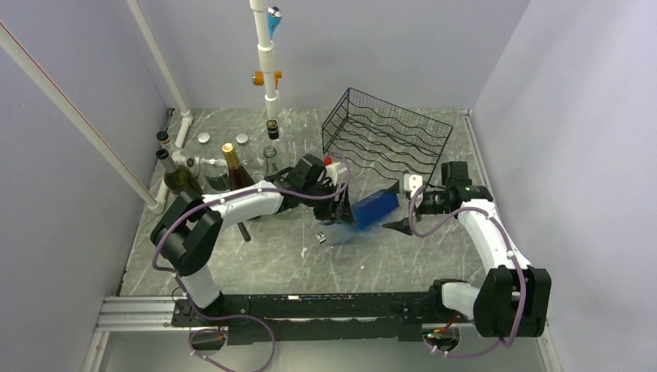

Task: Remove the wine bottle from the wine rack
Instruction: Pick up the wine bottle from the wine rack.

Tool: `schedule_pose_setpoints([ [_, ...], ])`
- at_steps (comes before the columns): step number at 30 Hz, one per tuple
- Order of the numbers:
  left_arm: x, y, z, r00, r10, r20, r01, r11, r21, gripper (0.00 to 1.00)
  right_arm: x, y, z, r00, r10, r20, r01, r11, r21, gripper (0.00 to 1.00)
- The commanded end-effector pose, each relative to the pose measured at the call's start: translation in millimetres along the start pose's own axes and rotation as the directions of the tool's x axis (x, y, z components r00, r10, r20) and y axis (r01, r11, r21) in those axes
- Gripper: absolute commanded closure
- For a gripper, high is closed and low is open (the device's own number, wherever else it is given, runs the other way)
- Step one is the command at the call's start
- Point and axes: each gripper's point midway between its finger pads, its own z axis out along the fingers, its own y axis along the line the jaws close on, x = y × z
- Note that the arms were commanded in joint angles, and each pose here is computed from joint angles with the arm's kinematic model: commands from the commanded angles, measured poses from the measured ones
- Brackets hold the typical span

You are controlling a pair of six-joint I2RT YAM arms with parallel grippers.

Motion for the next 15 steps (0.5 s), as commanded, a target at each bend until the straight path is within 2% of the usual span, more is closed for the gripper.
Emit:
schedule_pose_setpoints([
  [1,-2,-54,-25,0.999,0.032,-0.03,-0.025,0.981,0.192,1.0,10,23,15,0.978,-0.208,0.018,0.209,0.972,-0.107,0.0],
  [7,4,-56,-23,0.996,0.018,-0.087,0.002,0.975,0.221,1.0,25,35,34,0.958,-0.286,-0.023,0.277,0.945,-0.175,0.0],
  [15,2,-63,-21,0.994,0.02,-0.107,0.008,0.967,0.256,1.0,39,40,52,0.945,-0.319,-0.07,0.299,0.931,-0.21,0.0],
])
